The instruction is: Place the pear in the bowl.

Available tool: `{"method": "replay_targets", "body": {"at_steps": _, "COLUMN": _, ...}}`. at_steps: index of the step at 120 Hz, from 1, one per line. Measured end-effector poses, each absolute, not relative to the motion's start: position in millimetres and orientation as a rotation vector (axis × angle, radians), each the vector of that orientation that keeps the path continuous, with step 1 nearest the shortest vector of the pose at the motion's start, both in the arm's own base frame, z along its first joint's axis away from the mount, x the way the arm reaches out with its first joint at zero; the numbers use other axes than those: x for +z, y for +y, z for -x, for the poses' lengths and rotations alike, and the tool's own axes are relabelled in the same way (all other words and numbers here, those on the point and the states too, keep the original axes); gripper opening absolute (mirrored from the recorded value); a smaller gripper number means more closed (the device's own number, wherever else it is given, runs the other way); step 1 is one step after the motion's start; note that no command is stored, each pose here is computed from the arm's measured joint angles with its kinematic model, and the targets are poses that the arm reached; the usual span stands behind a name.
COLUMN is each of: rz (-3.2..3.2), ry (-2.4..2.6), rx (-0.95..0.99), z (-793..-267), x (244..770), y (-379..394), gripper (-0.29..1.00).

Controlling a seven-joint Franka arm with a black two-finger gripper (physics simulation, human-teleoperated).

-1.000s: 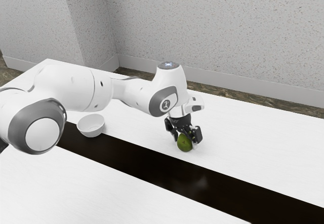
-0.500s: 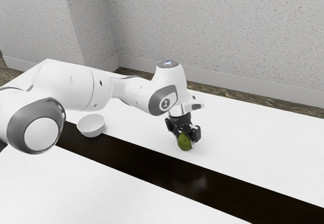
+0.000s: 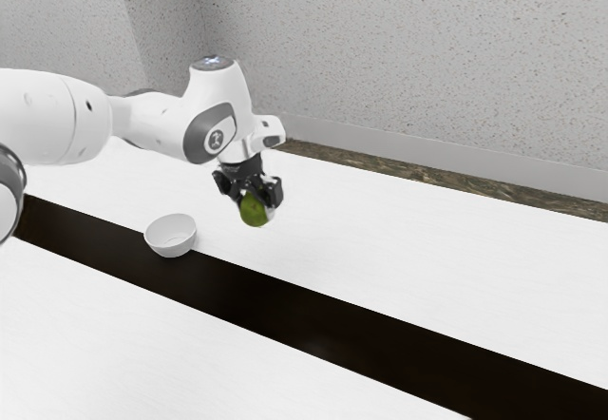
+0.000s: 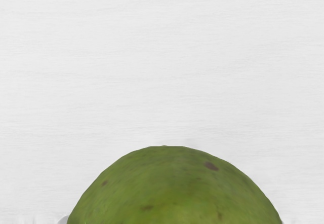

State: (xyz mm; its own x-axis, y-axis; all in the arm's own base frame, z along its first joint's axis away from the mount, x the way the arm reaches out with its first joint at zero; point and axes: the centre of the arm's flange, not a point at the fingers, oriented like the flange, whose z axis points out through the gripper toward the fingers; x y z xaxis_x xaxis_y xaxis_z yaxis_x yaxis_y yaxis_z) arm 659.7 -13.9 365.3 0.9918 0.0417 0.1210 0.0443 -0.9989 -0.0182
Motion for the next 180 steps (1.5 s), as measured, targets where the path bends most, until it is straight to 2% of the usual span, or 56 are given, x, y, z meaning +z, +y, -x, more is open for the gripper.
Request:
{"method": "replay_targets", "body": {"at_steps": 18, "rz": 3.094, "ry": -0.246, "rx": -0.173, "z": -632, "x": 379, "y": 57, "gripper": 0.32}}
{"method": "replay_targets", "body": {"at_steps": 43, "rz": 3.065, "ry": -0.474, "rx": -0.159, "z": -618, "x": 377, "y": 146, "gripper": 0.4}}
{"method": "replay_targets", "body": {"at_steps": 72, "rz": 3.062, "ry": -0.59, "rx": -0.153, "z": -642, "x": 348, "y": 202, "gripper": 0.43}}
{"method": "replay_targets", "body": {"at_steps": 97, "rz": 3.092, "ry": -0.56, "rx": -0.14, "z": -658, "x": 329, "y": 197, "gripper": 0.44}}
{"method": "replay_targets", "body": {"at_steps": 125, "rz": 3.112, "ry": -0.561, "rx": -0.109, "z": -639, "x": 328, "y": 189, "gripper": 0.45}}
{"method": "replay_targets", "body": {"at_steps": 153, "rz": 3.12, "ry": -0.549, "rx": -0.115, "z": -639, "x": 330, "y": 187, "gripper": 0.61}}
{"method": "replay_targets", "body": {"at_steps": 161, "rz": 3.12, "ry": -0.529, "rx": -0.141, "z": -636, "x": 345, "y": 180, "gripper": 0.64}}
{"method": "replay_targets", "body": {"at_steps": 180, "rz": 3.118, "ry": -0.397, "rx": -0.288, "z": -626, "x": 430, "y": 131, "gripper": 0.67}}
